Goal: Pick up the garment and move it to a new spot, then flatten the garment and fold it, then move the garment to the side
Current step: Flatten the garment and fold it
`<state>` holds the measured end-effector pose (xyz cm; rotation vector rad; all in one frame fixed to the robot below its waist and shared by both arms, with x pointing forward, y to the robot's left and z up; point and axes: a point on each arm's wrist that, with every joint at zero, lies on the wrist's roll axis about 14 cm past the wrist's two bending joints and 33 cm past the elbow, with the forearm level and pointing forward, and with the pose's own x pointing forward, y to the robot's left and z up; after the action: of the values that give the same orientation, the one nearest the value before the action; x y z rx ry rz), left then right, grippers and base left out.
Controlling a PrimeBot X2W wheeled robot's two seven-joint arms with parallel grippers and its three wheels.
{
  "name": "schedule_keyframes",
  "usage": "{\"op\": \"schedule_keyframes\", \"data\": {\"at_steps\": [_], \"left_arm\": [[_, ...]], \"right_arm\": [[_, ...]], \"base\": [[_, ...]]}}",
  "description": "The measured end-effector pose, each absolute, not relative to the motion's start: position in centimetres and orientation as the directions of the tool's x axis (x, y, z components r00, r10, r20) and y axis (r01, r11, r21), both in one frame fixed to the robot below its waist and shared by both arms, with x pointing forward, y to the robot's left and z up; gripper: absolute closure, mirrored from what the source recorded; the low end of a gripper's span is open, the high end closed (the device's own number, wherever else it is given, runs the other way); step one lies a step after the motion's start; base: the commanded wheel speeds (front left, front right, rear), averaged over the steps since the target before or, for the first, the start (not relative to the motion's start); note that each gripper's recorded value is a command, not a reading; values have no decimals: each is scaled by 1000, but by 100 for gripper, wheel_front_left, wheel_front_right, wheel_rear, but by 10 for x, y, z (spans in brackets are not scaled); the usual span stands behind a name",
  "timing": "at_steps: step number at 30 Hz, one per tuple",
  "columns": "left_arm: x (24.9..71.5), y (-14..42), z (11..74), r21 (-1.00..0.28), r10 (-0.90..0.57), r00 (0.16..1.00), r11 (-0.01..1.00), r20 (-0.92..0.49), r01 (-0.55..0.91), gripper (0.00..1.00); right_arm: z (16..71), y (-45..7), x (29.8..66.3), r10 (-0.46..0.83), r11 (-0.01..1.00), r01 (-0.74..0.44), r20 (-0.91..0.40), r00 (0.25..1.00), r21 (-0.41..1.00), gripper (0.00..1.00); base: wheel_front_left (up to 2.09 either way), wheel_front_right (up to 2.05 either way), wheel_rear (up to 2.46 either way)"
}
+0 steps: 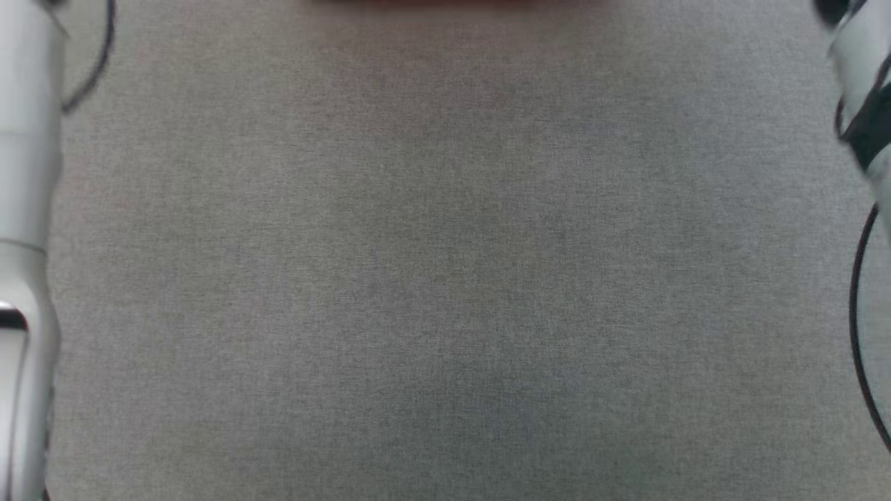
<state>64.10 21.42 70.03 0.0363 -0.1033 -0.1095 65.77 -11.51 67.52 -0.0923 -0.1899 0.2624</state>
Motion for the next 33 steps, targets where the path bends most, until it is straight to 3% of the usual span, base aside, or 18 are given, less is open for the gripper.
{"op": "schedule_keyframes", "data": {"at_steps": [7,16,21,26,33], "left_arm": [[617,223,596,15,-92,970,995,-223,98,100],[544,227,491,-45,-133,786,990,-604,133,100],[496,235,455,-120,-173,683,985,-710,125,100],[464,235,437,-142,-180,635,984,-751,111,100],[398,231,427,-166,-173,561,984,-810,64,100]], "right_arm": [[598,-116,640,272,961,-275,-78,959,-26,100],[513,-121,580,334,941,-328,-408,849,88,100],[475,-129,528,390,916,-375,-548,740,146,100],[453,-138,493,413,903,-388,-628,660,186,100],[427,-153,430,450,875,-409,-745,493,258,100]], "base": [[0,0,0],[0,0,0],[0,0,0],[0,0,0],[0,0,0]]}}
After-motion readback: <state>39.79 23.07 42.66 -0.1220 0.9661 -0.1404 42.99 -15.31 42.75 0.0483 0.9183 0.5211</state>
